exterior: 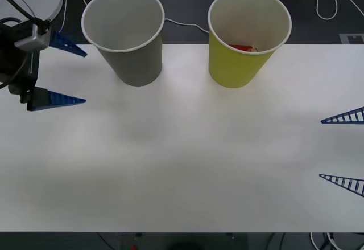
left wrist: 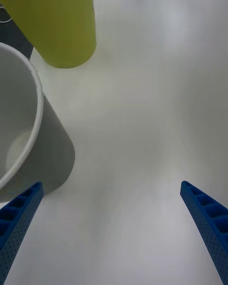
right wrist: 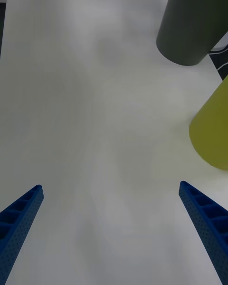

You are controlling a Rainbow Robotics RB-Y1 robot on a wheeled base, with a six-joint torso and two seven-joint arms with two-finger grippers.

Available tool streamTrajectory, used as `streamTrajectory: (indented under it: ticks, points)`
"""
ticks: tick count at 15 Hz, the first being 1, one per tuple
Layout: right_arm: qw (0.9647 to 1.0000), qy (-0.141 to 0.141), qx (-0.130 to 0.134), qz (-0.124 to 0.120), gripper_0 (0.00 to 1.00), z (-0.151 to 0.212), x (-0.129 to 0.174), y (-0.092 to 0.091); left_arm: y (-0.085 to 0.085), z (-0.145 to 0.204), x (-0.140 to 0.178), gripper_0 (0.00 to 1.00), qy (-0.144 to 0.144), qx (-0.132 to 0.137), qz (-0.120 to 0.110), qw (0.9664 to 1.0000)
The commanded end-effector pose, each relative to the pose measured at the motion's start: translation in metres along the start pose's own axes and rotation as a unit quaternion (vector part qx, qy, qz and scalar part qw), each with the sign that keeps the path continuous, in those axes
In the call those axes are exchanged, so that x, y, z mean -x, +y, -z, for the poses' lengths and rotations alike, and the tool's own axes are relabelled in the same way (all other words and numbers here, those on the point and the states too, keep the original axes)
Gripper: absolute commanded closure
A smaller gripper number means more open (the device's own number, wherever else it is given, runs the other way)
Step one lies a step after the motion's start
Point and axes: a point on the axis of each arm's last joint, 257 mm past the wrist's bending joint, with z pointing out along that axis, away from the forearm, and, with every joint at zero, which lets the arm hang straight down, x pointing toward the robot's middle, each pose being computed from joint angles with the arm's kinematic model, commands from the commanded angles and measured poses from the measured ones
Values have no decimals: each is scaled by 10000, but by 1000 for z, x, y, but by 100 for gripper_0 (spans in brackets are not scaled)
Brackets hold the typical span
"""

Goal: Put the can into the green bin and the plastic bottle into the gray bin

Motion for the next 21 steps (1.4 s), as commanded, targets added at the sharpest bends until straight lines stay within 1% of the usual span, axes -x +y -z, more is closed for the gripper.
streamTrajectory:
  ticks: [1, 3, 6, 10, 12, 13, 14, 15, 18, 20, 21]
  points:
    - [10000, 0, 0, 0, 0, 0, 0, 0, -16, 9, -23, 0, -47, -11, -109, 9999]
    - [10000, 0, 0, 0, 0, 0, 0, 0, -28, 17, -38, 0, -29, -17, -238, 9997]
    - [10000, 0, 0, 0, 0, 0, 0, 0, -42, 32, -62, 0, 147, -21, -488, 9987]
    - [10000, 0, 0, 0, 0, 0, 0, 0, -54, 42, -73, 0, 231, -126, -492, 9984]
    - [10000, 0, 0, 0, 0, 0, 0, 0, -59, 45, -77, 0, 273, -210, -546, 9979]
    - [10000, 0, 0, 0, 0, 0, 0, 0, -59, 47, -77, 0, 277, -211, -579, 9977]
    - [10000, 0, 0, 0, 0, 0, 0, 0, -56, 50, -78, 0, 297, -154, -591, 9977]
    - [10000, 0, 0, 0, 0, 0, 0, 0, -57, 54, -81, 0, 312, -112, -566, 9978]
    - [10000, 0, 0, 0, 0, 0, 0, 0, -63, 54, -85, 0, 313, -149, -635, 9974]
    - [10000, 0, 0, 0, 0, 0, 0, 0, -70, 52, -90, 0, 304, -213, -789, 9962]
    - [10000, 0, 0, 0, 0, 0, 0, 0, -71, 52, -90, 0, 306, -223, -787, 9962]
